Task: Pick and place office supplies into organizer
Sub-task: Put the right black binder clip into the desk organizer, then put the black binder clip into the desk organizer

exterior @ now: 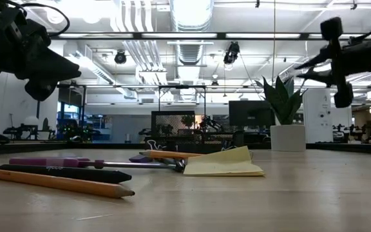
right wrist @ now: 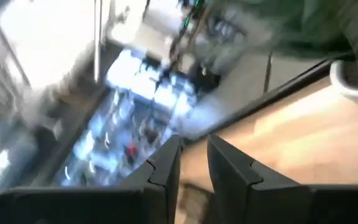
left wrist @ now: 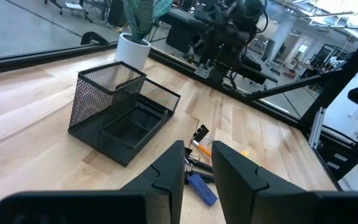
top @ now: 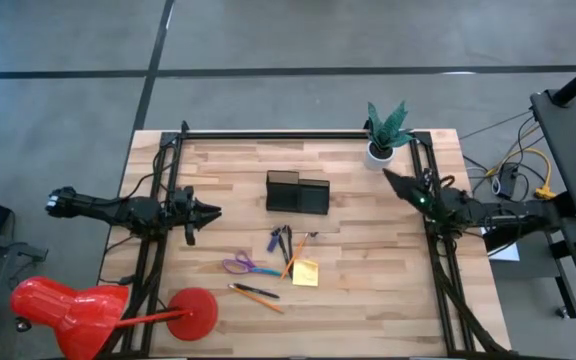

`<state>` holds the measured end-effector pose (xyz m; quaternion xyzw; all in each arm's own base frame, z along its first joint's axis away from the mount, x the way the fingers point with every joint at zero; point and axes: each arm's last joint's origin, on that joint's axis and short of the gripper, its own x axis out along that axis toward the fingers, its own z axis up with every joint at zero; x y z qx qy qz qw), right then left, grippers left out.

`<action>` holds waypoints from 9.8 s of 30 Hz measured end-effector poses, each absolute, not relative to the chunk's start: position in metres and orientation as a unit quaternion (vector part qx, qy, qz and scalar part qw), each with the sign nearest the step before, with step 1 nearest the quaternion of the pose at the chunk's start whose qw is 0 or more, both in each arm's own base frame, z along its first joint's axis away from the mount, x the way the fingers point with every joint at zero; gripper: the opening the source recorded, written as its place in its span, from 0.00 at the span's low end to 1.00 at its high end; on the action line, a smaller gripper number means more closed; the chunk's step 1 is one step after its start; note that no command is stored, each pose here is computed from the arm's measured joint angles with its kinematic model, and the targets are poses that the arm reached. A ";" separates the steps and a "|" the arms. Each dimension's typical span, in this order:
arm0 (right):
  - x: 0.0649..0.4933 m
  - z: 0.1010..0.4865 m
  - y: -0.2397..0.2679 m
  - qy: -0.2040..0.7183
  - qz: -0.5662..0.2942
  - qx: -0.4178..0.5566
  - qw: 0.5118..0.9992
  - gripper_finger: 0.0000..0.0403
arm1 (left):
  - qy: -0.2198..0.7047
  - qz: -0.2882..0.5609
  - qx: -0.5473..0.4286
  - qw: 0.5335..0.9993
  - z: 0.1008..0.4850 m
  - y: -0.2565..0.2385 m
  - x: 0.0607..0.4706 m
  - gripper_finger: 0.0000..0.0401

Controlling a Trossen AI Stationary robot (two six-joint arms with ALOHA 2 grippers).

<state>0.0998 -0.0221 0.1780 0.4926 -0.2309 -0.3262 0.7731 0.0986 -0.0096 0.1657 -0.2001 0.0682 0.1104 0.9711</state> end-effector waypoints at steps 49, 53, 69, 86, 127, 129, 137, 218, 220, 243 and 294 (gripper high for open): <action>0.305 0.173 0.050 0.552 -0.144 0.094 0.816 0.59 | -0.094 0.069 -0.471 0.874 0.187 -0.010 0.105 0.16; 0.317 0.158 0.042 0.549 -0.166 0.090 0.814 0.58 | -0.090 0.071 -0.469 0.876 0.185 -0.010 0.105 0.16; 0.362 0.132 0.028 0.588 -0.127 0.093 0.793 0.27 | -0.085 0.073 -0.468 0.877 0.183 -0.011 0.106 0.16; 0.410 0.221 -0.023 0.484 -0.136 0.033 0.864 0.03 | -0.082 0.076 -0.467 0.877 0.182 -0.011 0.107 0.16; 0.428 0.174 0.012 0.557 0.086 -0.316 0.764 0.48 | -0.077 0.079 -0.466 0.878 0.181 -0.011 0.108 0.16; 0.428 0.173 0.007 0.558 0.097 -0.286 0.773 0.49 | -0.077 0.079 -0.466 0.878 0.181 -0.011 0.108 0.16; 0.433 0.180 0.009 0.523 0.149 -0.271 0.794 0.49 | -0.073 0.081 -0.464 0.879 0.180 -0.011 0.108 0.16; 0.435 0.212 -0.045 0.532 -0.019 -0.009 0.847 0.43 | -0.075 0.082 -0.466 0.878 0.181 -0.011 0.108 0.16; 0.433 0.218 -0.026 0.519 0.070 -0.083 0.848 0.47 | -0.076 0.082 -0.466 0.878 0.181 -0.011 0.108 0.16; 0.474 0.145 -0.010 0.504 0.125 -0.142 0.843 0.48 | -0.075 0.082 -0.465 0.878 0.181 -0.011 0.109 0.16; 0.487 0.157 -0.017 0.472 0.081 -0.141 0.866 0.47 | -0.061 0.089 -0.463 0.879 0.178 -0.011 0.111 0.16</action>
